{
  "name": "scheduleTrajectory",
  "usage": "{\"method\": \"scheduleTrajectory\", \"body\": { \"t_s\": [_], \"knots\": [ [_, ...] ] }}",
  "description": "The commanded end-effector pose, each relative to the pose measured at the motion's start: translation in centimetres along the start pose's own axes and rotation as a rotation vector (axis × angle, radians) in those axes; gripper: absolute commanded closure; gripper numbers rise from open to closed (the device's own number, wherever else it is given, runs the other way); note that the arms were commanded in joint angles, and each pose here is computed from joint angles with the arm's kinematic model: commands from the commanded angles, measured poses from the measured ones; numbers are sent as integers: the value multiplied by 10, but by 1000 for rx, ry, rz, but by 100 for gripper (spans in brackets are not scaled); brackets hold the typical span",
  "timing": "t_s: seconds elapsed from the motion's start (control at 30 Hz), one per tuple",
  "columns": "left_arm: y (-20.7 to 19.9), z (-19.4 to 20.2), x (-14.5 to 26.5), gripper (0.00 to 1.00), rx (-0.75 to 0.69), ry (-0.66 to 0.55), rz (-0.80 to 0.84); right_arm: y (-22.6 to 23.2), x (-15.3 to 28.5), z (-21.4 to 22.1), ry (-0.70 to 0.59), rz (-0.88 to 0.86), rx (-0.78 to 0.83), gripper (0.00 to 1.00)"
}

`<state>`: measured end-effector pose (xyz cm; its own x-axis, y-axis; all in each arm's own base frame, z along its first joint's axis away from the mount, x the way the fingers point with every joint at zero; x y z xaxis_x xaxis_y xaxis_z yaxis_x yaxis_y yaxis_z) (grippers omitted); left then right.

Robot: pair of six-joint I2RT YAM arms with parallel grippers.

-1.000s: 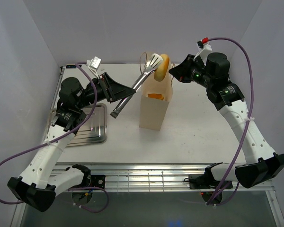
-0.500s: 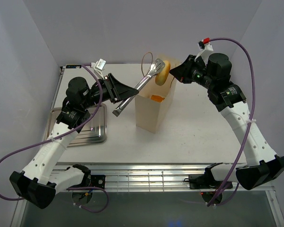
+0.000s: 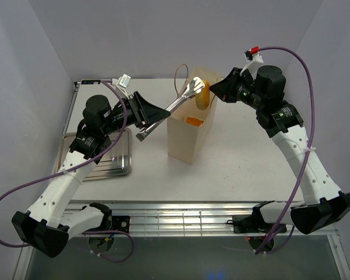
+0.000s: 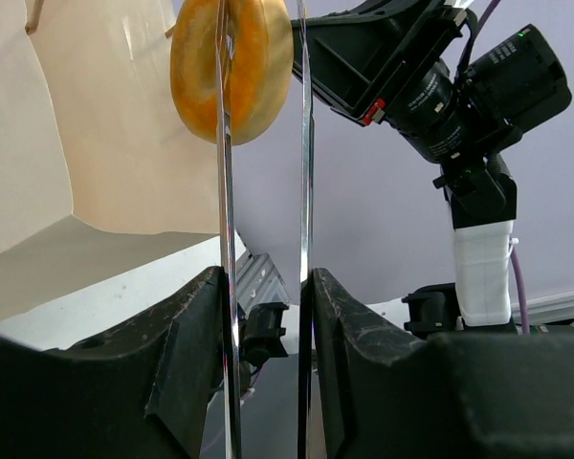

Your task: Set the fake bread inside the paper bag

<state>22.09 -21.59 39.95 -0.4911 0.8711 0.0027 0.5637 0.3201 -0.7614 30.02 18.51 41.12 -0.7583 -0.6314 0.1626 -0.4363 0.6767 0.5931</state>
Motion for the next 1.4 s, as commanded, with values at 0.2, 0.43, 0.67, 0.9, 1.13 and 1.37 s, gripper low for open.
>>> {"method": "scheduleTrajectory", "body": {
  "t_s": [0.2,0.43,0.67,0.9,1.13,1.37],
  "knots": [
    [-7,-12,9,49,-81,-15,-109,16,12,-18,-72,-40,43,91],
    [-22,-19,21,52,-124,-54,-104,15,11,-16,-68,-38,43,91],
    [-48,-38,36,54,-200,-122,-113,15,13,-16,-69,-39,45,91],
    [-50,-71,51,53,-345,-252,-290,13,13,-15,-64,-30,48,91],
    [-6,-93,74,53,-374,-363,-694,11,12,-14,-57,-18,56,91],
    [51,-88,102,53,-335,-347,-1131,10,10,-13,-41,-18,68,91]
  ]
}}
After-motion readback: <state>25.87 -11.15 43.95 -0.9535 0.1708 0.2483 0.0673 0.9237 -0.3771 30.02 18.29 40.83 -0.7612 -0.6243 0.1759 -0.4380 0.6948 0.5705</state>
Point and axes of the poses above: each gripper's point midway between its finger pads, its own x axis back along the fingers, its own y axis along the line the jaws close on, z = x × y, the point moved 5 cm from there along x, back along the fingers, and after that the axes turned 6 degrees about -x, right-handed, at the moved point
